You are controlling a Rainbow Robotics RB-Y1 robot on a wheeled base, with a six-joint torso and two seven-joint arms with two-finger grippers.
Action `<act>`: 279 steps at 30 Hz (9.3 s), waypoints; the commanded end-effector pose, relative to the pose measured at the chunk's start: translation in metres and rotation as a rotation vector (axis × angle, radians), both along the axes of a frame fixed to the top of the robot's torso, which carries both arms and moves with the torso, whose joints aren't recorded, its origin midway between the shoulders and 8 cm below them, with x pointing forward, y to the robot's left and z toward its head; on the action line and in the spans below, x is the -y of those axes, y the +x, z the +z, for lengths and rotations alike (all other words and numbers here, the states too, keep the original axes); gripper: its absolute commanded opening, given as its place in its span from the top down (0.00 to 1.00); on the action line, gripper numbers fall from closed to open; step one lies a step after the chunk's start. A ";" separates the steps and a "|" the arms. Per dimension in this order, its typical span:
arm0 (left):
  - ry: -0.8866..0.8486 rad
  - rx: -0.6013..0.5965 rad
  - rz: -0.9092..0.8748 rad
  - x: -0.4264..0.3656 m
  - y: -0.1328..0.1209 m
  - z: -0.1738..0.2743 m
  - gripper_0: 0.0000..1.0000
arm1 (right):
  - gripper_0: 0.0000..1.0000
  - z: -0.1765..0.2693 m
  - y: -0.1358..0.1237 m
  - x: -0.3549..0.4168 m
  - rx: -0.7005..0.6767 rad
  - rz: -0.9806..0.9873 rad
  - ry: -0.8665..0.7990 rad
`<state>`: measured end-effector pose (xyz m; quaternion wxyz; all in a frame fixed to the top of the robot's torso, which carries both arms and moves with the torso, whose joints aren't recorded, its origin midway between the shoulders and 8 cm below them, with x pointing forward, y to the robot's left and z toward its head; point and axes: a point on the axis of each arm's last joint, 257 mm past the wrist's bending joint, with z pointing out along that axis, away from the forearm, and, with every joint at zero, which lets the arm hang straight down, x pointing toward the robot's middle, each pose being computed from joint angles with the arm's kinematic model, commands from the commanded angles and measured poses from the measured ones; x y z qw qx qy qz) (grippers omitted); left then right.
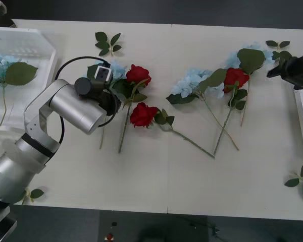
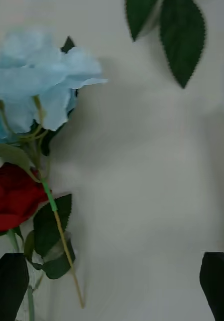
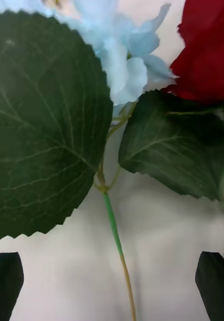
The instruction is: Put the red flowers into the right box and the blue flowers into the left box
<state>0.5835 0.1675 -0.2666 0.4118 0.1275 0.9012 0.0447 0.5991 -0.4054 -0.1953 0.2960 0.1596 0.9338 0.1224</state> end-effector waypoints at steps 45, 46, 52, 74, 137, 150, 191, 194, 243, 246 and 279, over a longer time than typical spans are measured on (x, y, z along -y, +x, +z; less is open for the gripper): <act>-0.084 0.123 -0.072 0.015 0.042 0.039 1.00 | 1.00 -0.047 0.083 -0.074 0.199 -0.051 -0.094; -0.100 0.139 -0.080 0.012 0.039 0.049 1.00 | 1.00 -0.043 0.084 -0.074 0.206 -0.055 -0.087; -0.194 0.135 -0.104 -0.013 -0.003 0.099 1.00 | 1.00 -0.026 0.085 -0.063 0.213 -0.066 -0.068; -0.404 0.014 -0.759 -0.051 -0.104 0.167 1.00 | 1.00 0.057 0.037 -0.039 0.338 0.070 0.172; -0.182 0.632 -0.048 -0.390 -0.055 0.240 0.12 | 0.00 -0.010 0.020 -0.041 0.188 0.050 0.289; -0.313 0.579 -0.437 -0.256 -0.046 0.272 0.00 | 0.03 -0.037 0.035 -0.060 0.134 -0.058 0.277; -0.470 0.023 -0.663 0.079 -0.051 0.095 0.00 | 1.00 0.088 0.020 -0.079 0.396 0.233 0.409; -0.521 -0.003 -0.705 0.058 -0.066 0.118 0.00 | 1.00 0.095 0.007 -0.088 0.442 0.333 0.355; -1.159 0.160 -1.085 0.213 -0.215 0.144 0.00 | 1.00 0.144 -0.208 -0.320 0.850 1.393 0.524; -1.157 0.161 -1.088 0.220 -0.215 0.146 0.00 | 1.00 0.146 -0.206 -0.329 0.860 1.389 0.534; -1.155 0.167 -1.056 0.287 -0.214 0.152 1.00 | 1.00 0.162 -0.188 -0.384 0.958 1.368 0.529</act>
